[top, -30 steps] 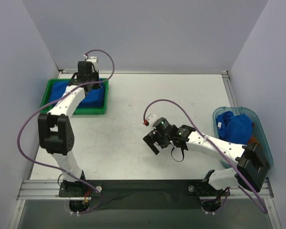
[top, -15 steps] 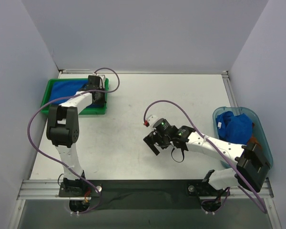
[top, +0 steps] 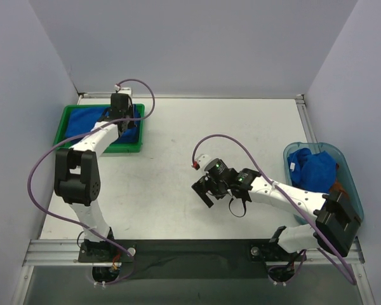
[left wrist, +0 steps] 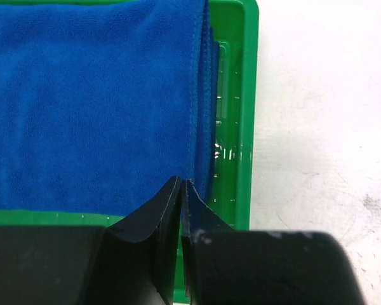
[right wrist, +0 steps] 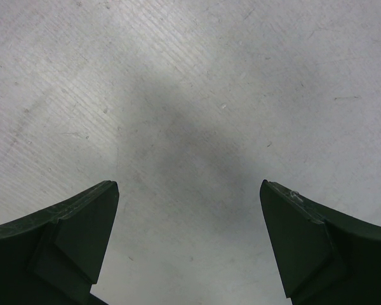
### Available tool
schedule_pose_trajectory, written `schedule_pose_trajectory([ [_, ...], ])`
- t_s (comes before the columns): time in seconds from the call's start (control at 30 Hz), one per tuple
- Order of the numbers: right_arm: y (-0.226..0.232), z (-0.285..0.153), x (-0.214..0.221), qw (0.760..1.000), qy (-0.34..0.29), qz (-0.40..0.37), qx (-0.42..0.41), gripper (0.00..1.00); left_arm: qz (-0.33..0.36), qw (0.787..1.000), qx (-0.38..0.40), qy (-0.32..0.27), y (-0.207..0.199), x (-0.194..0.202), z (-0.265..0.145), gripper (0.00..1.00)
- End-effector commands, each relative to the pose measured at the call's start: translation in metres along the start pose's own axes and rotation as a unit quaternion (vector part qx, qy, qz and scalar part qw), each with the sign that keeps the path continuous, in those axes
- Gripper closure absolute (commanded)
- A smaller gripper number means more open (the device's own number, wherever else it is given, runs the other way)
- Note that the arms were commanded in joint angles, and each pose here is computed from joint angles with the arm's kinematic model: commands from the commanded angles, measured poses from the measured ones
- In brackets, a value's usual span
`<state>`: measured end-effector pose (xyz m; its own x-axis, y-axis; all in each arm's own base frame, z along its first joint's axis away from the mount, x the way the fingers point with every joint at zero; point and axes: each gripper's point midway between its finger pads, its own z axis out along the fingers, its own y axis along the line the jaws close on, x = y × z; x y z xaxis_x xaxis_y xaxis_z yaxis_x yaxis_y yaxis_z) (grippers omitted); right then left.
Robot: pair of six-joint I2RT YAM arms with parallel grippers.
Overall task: Fold and stack the towels
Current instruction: Neatly place the folded towel into the bin, then grab crumpled towel
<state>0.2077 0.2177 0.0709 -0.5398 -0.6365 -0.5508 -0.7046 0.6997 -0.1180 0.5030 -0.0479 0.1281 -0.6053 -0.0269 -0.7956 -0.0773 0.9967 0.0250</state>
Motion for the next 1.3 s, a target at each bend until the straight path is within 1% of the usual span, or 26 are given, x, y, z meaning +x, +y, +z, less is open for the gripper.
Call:
schedule_pose_trajectory([
  [0.0,-0.006,-0.005,-0.002,1.000,-0.010,0.006,0.013,0.00,0.005,1.000,-0.023,-0.013,0.008,-0.014,0.011,0.85],
  [0.13,-0.007,-0.006,-0.001,1.000,-0.009,0.007,0.014,0.00,0.003,1.000,-0.009,0.023,0.000,0.012,0.028,0.85],
  [0.4,-0.006,-0.005,-0.002,1.000,-0.010,0.006,0.013,0.00,-0.006,0.997,0.024,0.070,-0.019,0.053,0.040,0.85],
  [0.5,-0.007,-0.008,-0.004,1.000,-0.016,0.007,0.014,0.00,-0.009,0.997,0.035,0.072,-0.023,0.054,0.037,0.85],
  [0.6,-0.010,-0.011,-0.006,0.999,-0.022,0.009,0.022,0.00,-0.014,0.997,0.042,0.056,-0.025,0.040,0.027,0.85],
  [0.67,-0.014,-0.014,-0.011,0.999,-0.030,0.011,0.031,0.00,-0.018,0.998,0.045,0.040,-0.024,0.024,0.013,0.82],
  [0.7,-0.016,-0.017,-0.014,0.999,-0.038,0.014,0.032,0.00,-0.020,0.998,0.046,0.033,-0.024,0.018,0.008,0.78],
  [0.77,-0.020,-0.023,-0.021,0.998,-0.049,0.020,0.040,0.00,-0.024,0.998,0.049,0.015,-0.022,-0.001,-0.013,0.74],
  [0.8,-0.023,-0.028,-0.026,0.997,-0.059,0.022,0.044,0.00,-0.031,0.998,0.051,-0.007,-0.020,-0.018,-0.031,0.68],
  [0.87,-0.034,-0.039,-0.036,0.994,-0.073,0.030,0.069,0.00,-0.036,0.998,0.053,-0.018,-0.018,-0.028,-0.051,0.61],
  [0.9,-0.039,-0.048,-0.042,0.993,-0.085,0.034,0.078,0.00,-0.040,0.997,0.059,-0.042,-0.015,-0.044,-0.075,0.54],
  [0.97,-0.056,-0.062,-0.047,0.988,-0.097,0.050,0.108,0.00,-0.041,0.996,0.061,-0.050,-0.011,-0.045,-0.098,0.42],
  [1.0,-0.065,-0.071,-0.055,0.985,-0.110,0.063,0.120,0.00,-0.044,0.994,0.066,-0.079,-0.007,-0.058,-0.126,0.37],
  [1.03,-0.073,-0.077,-0.054,0.982,-0.108,0.072,0.135,0.00,-0.044,0.993,0.067,-0.085,-0.004,-0.057,-0.139,0.27],
  [1.07,-0.091,-0.090,-0.057,0.974,-0.120,0.100,0.164,0.00,-0.041,0.994,0.067,-0.077,-0.001,-0.042,-0.145,0.23],
  [1.1,-0.100,-0.096,-0.053,0.970,-0.117,0.113,0.182,0.00,-0.043,0.991,0.071,-0.108,0.004,-0.050,-0.174,0.18],
  [1.13,-0.111,-0.102,-0.051,0.963,-0.119,0.130,0.202,0.00,-0.043,0.991,0.067,-0.109,0.009,-0.041,-0.183,0.12],
  [1.17,-0.122,-0.110,-0.048,0.955,-0.125,0.152,0.220,0.00,-0.041,0.992,0.063,-0.097,0.013,-0.021,-0.187,0.09],
  [1.2,-0.142,-0.119,-0.040,0.940,-0.123,0.191,0.254,0.00,-0.043,0.989,0.067,-0.121,0.018,-0.020,-0.210,0.06],
  [1.27,-0.163,-0.134,-0.030,0.916,-0.134,0.241,0.290,0.00,-0.044,0.989,0.072,-0.122,0.022,0.000,-0.226,0.03],
])
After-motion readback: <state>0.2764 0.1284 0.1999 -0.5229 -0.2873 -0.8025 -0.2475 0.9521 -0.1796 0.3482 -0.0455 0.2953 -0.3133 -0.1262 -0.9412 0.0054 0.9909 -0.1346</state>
